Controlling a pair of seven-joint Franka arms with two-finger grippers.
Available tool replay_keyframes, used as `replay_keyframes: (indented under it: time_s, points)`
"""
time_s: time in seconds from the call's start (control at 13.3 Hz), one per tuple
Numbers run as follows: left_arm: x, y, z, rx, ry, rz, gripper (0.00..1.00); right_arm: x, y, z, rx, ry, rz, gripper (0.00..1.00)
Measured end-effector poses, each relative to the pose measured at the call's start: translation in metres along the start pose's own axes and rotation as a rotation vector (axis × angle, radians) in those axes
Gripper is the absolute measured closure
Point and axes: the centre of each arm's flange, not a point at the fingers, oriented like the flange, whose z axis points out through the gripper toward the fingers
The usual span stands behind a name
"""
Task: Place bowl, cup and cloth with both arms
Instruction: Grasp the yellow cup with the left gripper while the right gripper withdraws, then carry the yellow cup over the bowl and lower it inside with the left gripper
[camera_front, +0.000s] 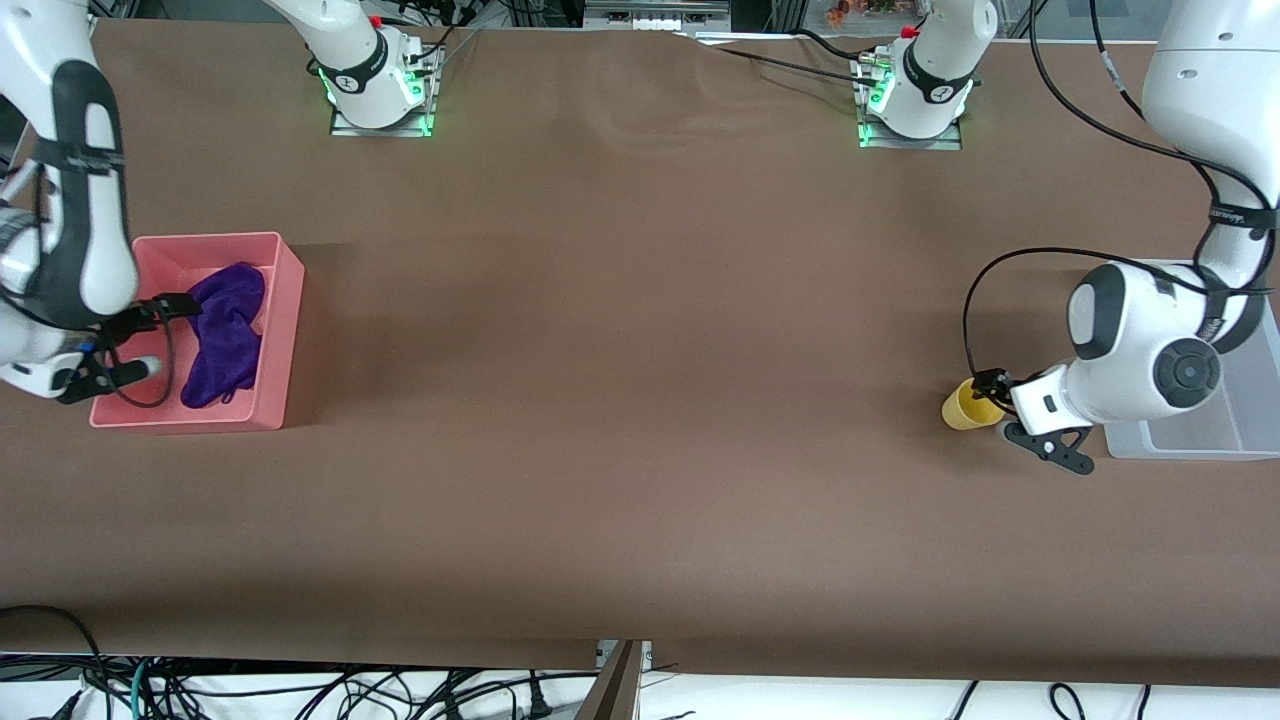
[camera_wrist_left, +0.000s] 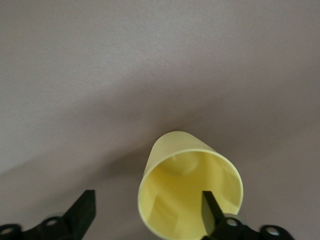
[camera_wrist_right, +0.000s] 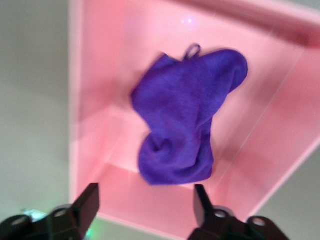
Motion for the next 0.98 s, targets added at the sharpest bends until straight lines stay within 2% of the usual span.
replay_keyframes:
  time_s: [0.08,0.3,0.45,0.53,0.6,0.68,0.75,0.98]
  points:
    - [-0.002,0.003,0.007,-0.001,0.004,0.003,0.25,0.001,-0.016,-0.034,-0.004,0.024,0.007,0.01]
    - [-0.002,0.003,0.01,-0.001,0.007,0.006,0.56,0.006,-0.09,-0.109,-0.013,0.092,0.038,0.0]
    - [-0.002,0.002,0.008,0.002,0.011,0.008,0.76,0.006,-0.14,-0.139,-0.014,0.138,0.116,0.0]
    - [-0.001,0.001,0.005,0.005,0.017,0.008,0.91,0.002,-0.162,-0.153,-0.018,0.16,0.133,0.0]
    - [0.0,0.0,-0.001,0.012,0.024,0.007,0.97,-0.004,-0.178,-0.165,-0.027,0.18,0.132,0.0]
    - [0.0,-0.001,-0.012,0.019,0.028,0.005,0.96,-0.013,-0.189,-0.178,-0.045,0.203,0.125,0.0]
    - [-0.003,-0.004,-0.039,0.025,0.01,-0.001,0.96,-0.028,-0.196,-0.197,-0.078,0.235,0.121,0.0]
    - [-0.027,-0.023,-0.108,0.01,-0.086,0.034,0.96,-0.063,-0.189,-0.226,-0.092,0.297,0.146,0.0]
